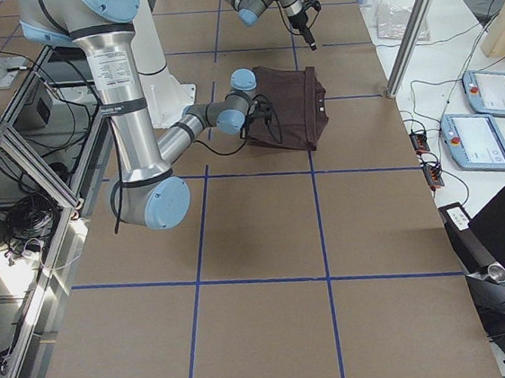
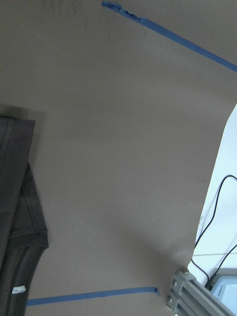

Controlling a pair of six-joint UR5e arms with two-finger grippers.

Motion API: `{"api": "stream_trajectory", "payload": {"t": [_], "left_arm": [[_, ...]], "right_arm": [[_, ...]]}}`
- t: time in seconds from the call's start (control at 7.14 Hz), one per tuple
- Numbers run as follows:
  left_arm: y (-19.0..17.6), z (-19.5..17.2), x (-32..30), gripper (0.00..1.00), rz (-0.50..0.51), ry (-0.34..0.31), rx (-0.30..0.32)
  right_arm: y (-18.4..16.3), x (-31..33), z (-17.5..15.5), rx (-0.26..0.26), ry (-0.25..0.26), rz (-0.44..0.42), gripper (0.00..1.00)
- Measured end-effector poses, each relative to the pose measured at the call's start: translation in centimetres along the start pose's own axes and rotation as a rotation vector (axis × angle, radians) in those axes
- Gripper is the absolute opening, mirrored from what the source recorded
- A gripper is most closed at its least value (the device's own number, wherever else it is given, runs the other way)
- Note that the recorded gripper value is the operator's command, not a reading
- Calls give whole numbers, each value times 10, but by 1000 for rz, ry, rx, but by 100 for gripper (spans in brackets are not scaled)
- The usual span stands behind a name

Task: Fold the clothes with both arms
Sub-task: 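Drag the folded shirt toward the robot with the right gripper while the left arm shifts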

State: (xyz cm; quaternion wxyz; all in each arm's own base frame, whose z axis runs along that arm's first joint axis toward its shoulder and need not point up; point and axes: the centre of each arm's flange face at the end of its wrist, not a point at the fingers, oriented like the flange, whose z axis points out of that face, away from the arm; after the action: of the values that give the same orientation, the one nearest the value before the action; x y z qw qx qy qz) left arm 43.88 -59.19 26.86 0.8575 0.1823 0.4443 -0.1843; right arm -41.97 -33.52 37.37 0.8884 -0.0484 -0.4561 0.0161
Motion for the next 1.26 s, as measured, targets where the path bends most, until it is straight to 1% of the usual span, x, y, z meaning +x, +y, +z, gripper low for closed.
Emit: {"api": "stream_trajectory", "payload": {"t": [0.14, 0.28, 0.42, 0.56, 0.7, 0.84, 0.98, 1.12, 1.26], "left_arm": [[2, 1, 1, 100, 0, 1, -2], [7, 2, 0, 100, -5, 1, -7], [13, 4, 0, 100, -15, 3, -13], [17, 2, 3, 100, -19, 9, -17], [20, -5, 6, 100, -27, 23, -20], [31, -14, 9, 100, -47, 43, -42], [54, -27, 9, 100, -72, 59, -87], [92, -48, 11, 97, -108, 57, -147], [146, -70, 18, 93, -169, 40, -223]], "right_arm": [[53, 19, -10, -59, 11, -32, 0], [104, 29, -16, -131, 23, -48, 0], [151, 27, -16, -208, 34, -41, 99], [183, 22, -15, -254, 41, -27, 100], [195, 16, -20, -264, 31, -17, 100], [191, 12, -29, -245, 13, -1, 100], [175, 10, -39, -205, -8, 24, 100], [151, 4, -52, -151, -42, 52, 100], [125, -4, -67, -94, -83, 78, 100]]}}
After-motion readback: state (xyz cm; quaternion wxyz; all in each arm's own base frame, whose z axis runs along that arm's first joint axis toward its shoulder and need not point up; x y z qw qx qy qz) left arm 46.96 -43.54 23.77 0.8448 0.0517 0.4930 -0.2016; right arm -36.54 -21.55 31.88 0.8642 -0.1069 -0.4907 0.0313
